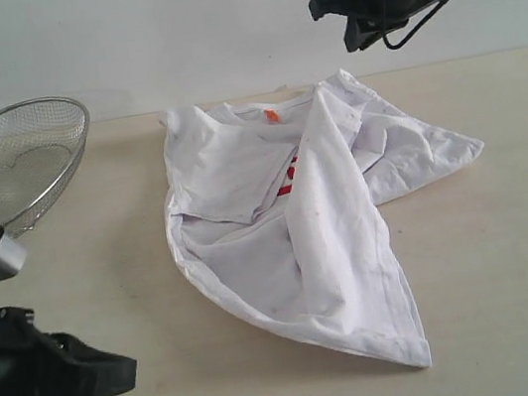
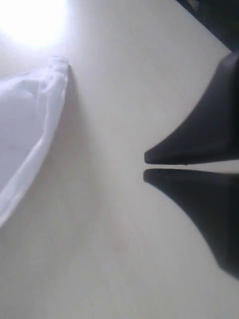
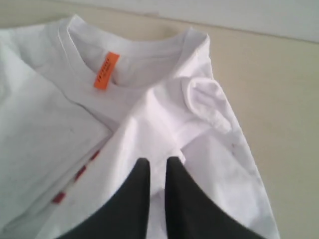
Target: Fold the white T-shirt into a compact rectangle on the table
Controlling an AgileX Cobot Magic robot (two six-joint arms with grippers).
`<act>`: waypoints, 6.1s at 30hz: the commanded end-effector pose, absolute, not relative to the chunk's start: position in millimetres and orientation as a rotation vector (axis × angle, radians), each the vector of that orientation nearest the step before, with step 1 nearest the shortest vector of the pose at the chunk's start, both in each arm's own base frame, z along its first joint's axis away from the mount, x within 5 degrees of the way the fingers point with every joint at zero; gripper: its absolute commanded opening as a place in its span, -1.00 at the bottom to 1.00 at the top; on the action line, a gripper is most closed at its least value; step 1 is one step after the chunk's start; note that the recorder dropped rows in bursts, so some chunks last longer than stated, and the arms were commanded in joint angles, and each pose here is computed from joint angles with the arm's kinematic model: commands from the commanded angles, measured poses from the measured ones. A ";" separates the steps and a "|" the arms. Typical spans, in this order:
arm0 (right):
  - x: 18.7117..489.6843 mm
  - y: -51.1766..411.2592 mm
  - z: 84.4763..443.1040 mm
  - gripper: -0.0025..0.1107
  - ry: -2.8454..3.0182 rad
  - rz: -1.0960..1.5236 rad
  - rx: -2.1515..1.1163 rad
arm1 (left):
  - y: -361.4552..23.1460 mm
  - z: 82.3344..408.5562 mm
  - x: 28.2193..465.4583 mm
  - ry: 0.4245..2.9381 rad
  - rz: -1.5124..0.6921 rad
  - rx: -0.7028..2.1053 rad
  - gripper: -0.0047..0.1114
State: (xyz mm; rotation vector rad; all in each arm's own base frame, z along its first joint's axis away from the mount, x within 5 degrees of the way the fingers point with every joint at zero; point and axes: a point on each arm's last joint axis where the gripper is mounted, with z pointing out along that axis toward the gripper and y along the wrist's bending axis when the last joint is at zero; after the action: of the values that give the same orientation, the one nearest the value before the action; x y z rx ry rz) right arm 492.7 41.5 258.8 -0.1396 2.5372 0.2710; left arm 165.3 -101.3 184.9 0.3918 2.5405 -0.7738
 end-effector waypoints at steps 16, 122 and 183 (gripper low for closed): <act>468.8 36.4 268.5 -0.96 2.703 0.229 -0.376 | -158.3 126.0 226.8 2.422 -1.227 0.580 -0.84; 468.2 9.2 269.3 -0.96 2.656 0.391 -0.433 | -79.3 153.9 508.6 2.129 -1.016 -0.314 0.20; 455.7 35.4 242.8 -0.96 2.740 0.488 -0.589 | -86.8 239.7 492.1 2.587 -0.462 0.794 -0.84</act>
State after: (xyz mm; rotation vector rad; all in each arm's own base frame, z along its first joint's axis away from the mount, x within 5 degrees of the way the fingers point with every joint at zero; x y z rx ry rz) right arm 462.9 21.2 250.0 -0.5065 2.7218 0.4561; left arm 500.3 -82.4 236.4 0.7763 2.5398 -0.3695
